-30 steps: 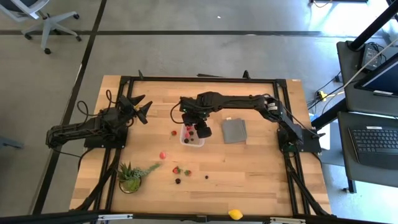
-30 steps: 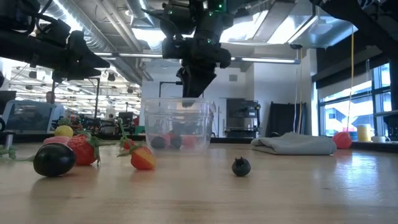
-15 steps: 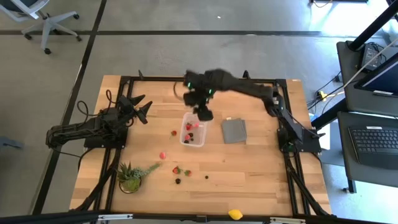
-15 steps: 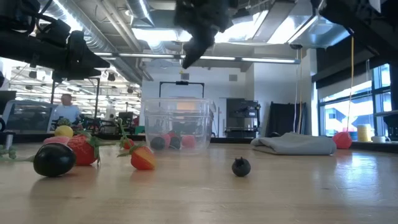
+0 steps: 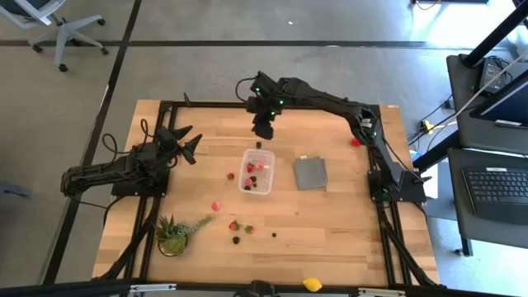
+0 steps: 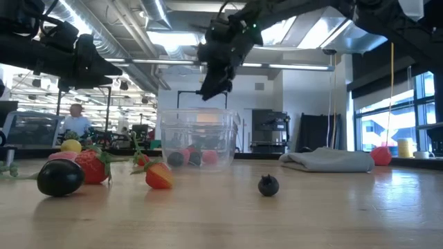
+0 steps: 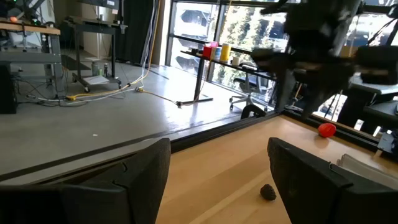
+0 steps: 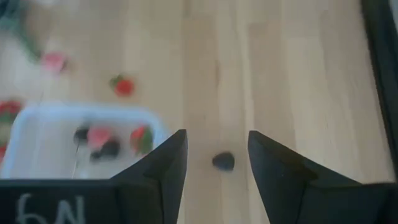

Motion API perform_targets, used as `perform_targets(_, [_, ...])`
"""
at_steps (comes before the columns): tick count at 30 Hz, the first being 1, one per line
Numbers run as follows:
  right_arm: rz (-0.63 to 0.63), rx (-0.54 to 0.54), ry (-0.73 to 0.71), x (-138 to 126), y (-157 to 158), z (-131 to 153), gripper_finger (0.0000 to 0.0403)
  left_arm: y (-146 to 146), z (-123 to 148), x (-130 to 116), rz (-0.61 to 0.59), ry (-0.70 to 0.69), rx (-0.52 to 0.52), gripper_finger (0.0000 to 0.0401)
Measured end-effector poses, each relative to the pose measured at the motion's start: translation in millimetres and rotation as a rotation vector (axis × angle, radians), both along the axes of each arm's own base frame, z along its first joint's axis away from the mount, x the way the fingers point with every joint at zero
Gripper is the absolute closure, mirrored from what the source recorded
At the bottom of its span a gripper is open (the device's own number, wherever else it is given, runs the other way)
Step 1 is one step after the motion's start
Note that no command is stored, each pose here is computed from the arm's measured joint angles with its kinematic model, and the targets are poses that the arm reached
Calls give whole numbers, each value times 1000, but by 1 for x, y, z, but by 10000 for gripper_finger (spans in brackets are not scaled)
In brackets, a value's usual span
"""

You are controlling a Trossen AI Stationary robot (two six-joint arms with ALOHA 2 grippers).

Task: Pick and placing Produce into tupperware
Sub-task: Put the blackberry into the transparent bin

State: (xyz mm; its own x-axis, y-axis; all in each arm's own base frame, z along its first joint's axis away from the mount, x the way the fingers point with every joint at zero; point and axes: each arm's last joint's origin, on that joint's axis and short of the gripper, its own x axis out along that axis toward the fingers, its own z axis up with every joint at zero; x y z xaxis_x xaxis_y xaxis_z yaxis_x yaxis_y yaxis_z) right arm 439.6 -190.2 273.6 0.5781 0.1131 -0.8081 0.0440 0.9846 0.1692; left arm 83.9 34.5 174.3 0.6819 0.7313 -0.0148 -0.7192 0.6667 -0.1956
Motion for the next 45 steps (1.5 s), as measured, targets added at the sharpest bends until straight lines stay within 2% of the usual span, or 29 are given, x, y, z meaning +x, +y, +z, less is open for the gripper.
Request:
perform_targets(4, [-117, 35, 51, 4, 6, -21, 231, 0, 0, 0, 0, 0, 0, 140])
perform_targets(8, [-171, 73, 132, 4, 17, -42, 231, 0, 0, 0, 0, 0, 0, 140])
perform_targets(12, [-196, 101, 140, 7, 26, -57, 231, 0, 0, 0, 0, 0, 0, 140])
perform_targets(23, [-216, 122, 123, 12, 37, -63, 231, 0, 0, 0, 0, 0, -1, 140])
perform_targets(28, [-438, 271, 115, 17, 42, -61, 231, 0, 0, 0, 0, 0, -1, 140])
perform_targets(31, [-595, 343, 61, 23, 40, -58, 231, 0, 0, 0, 0, -1, 0, 140])
perform_targets(35, [-775, 360, 2, 26, 35, -56, 231, 0, 0, 0, 0, 0, 0, 140])
perform_targets(39, [-827, 402, -2, 26, 34, -55, 231, 0, 0, 0, 0, 0, 0, 140])
perform_targets(45, [-822, 415, -33, 29, 34, -53, 231, 0, 0, 0, 0, 32, 30, 140])
